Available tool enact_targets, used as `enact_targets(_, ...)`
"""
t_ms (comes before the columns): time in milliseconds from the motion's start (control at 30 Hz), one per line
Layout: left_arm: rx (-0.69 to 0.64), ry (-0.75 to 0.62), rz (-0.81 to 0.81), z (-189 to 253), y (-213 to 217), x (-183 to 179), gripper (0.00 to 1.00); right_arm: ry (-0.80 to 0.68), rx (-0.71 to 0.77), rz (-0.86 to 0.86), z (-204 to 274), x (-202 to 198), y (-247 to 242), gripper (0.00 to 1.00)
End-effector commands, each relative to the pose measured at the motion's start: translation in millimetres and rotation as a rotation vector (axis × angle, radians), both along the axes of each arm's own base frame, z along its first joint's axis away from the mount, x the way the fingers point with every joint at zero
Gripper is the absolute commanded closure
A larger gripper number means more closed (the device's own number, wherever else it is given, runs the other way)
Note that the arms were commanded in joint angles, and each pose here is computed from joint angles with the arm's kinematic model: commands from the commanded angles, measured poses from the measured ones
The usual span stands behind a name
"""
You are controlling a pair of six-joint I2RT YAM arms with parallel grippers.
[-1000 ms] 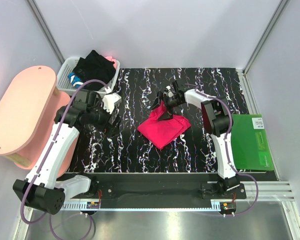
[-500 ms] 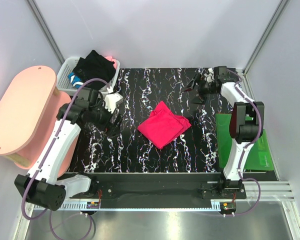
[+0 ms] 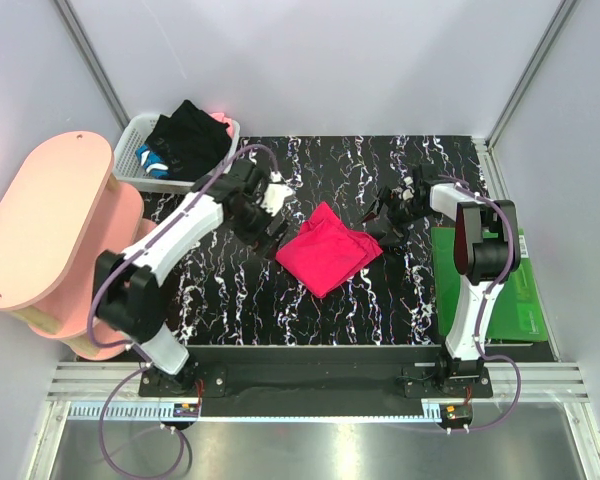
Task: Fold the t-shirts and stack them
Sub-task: Smooth out wrinkles on the folded tshirt, then put the neatly folded tshirt into the corner of the board with the right arm
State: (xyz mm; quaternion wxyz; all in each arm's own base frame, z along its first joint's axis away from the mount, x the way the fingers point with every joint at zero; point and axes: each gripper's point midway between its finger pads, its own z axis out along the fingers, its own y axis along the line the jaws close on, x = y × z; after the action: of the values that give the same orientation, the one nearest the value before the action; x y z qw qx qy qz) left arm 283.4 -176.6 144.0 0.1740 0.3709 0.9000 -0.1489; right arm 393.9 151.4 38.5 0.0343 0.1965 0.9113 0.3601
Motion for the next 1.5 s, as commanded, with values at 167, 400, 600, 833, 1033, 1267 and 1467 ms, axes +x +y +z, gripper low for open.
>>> enact_targets(167, 0.035, -0.058, -0.032, -34.8, -63.4, 45.6, 0.01, 0.002, -0.143, 0.055, -31.0, -12.9, -20.7, 0.00)
enact_targets(400, 0.053, -0.004, -0.049, -63.8, -81.2, 58.8, 0.01, -0.022, -0.321, 0.031, -27.6, -2.8, -48.6, 0.00)
enact_targets(600, 0.082, 0.033, -0.065, -86.5, -80.5, 56.2, 0.01, -0.016, -0.335, -0.022, -24.5, 1.4, -65.9, 0.00)
enact_targets(833, 0.104, 0.037, -0.077, -99.3, -78.1, 56.5, 0.01, 0.028, -0.188, -0.011, -37.7, -3.6, -42.3, 0.00)
enact_targets(1033, 0.111, 0.041, -0.077, -103.1, -78.3, 55.8, 0.01, 0.034, -0.093, 0.070, -41.0, -14.0, -4.7, 0.00)
enact_targets(1267, 0.117, 0.034, -0.088, -103.9, -82.5, 54.4, 0.01, 0.088, -0.035, 0.142, -56.1, -38.2, 29.7, 0.00)
enact_targets(1467, 0.124, 0.026, -0.087, -102.2, -82.1, 54.7, 0.01, 0.141, -0.006, 0.186, -69.9, -57.9, 44.2, 0.00)
